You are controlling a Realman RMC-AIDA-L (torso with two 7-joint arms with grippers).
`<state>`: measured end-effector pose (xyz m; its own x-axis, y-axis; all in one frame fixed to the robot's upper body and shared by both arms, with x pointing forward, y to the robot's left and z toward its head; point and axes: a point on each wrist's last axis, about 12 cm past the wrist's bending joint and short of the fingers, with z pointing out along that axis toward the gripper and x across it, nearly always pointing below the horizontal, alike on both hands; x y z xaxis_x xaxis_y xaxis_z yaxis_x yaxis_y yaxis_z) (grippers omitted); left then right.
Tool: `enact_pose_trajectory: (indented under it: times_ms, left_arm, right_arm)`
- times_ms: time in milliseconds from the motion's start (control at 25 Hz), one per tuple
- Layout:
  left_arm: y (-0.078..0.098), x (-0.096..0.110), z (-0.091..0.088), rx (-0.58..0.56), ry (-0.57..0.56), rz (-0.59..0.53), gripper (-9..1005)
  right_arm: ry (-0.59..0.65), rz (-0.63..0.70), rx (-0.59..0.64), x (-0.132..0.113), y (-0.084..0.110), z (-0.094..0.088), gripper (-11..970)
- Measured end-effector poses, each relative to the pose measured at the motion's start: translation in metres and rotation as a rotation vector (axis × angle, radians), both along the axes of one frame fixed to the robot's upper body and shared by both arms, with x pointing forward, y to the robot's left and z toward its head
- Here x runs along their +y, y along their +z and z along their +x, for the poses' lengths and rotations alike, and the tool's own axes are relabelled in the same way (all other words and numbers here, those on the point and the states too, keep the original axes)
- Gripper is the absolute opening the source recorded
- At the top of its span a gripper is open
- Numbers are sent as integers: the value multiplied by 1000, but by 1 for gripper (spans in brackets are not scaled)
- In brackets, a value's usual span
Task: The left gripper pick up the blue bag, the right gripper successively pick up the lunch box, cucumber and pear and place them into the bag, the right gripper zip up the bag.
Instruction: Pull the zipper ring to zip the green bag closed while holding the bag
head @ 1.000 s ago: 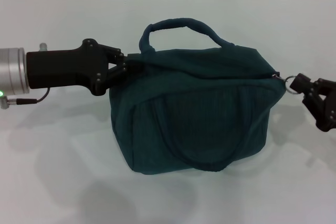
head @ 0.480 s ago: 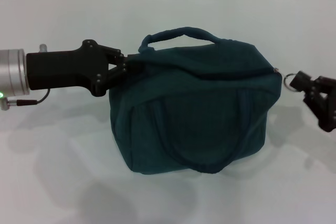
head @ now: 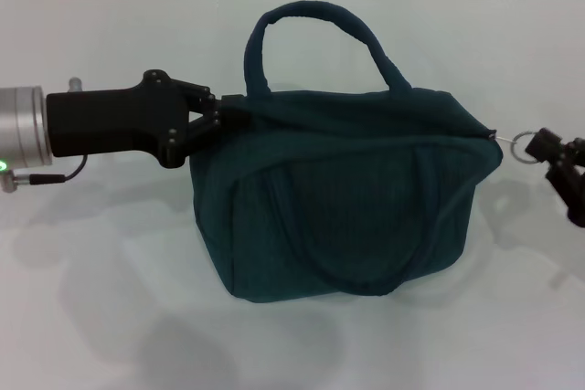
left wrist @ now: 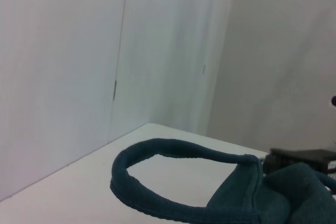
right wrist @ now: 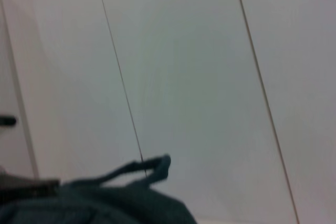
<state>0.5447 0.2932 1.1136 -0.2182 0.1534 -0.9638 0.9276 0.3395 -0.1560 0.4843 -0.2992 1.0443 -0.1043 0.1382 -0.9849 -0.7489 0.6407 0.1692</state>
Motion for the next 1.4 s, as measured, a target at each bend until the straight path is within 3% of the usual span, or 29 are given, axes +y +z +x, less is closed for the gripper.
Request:
enact_pose_trajectory:
  times_ms: [200, 480, 800, 1400]
  left_arm:
    - [0, -1, 1, -2, 2, 1, 50]
    - [1, -1, 2, -4, 6, 3, 49]
    - [-2, 1, 0, 2, 16, 6, 48]
    - [0, 0, 2, -2, 12, 7, 71]
  right_arm:
    - [21, -76, 52, 10, -9, 8, 13]
    - [59, -87, 55, 19, -8, 14, 12]
    - [1, -14, 1, 3, 0, 5, 13]
    - [53, -158, 120, 19, -21, 14, 16]
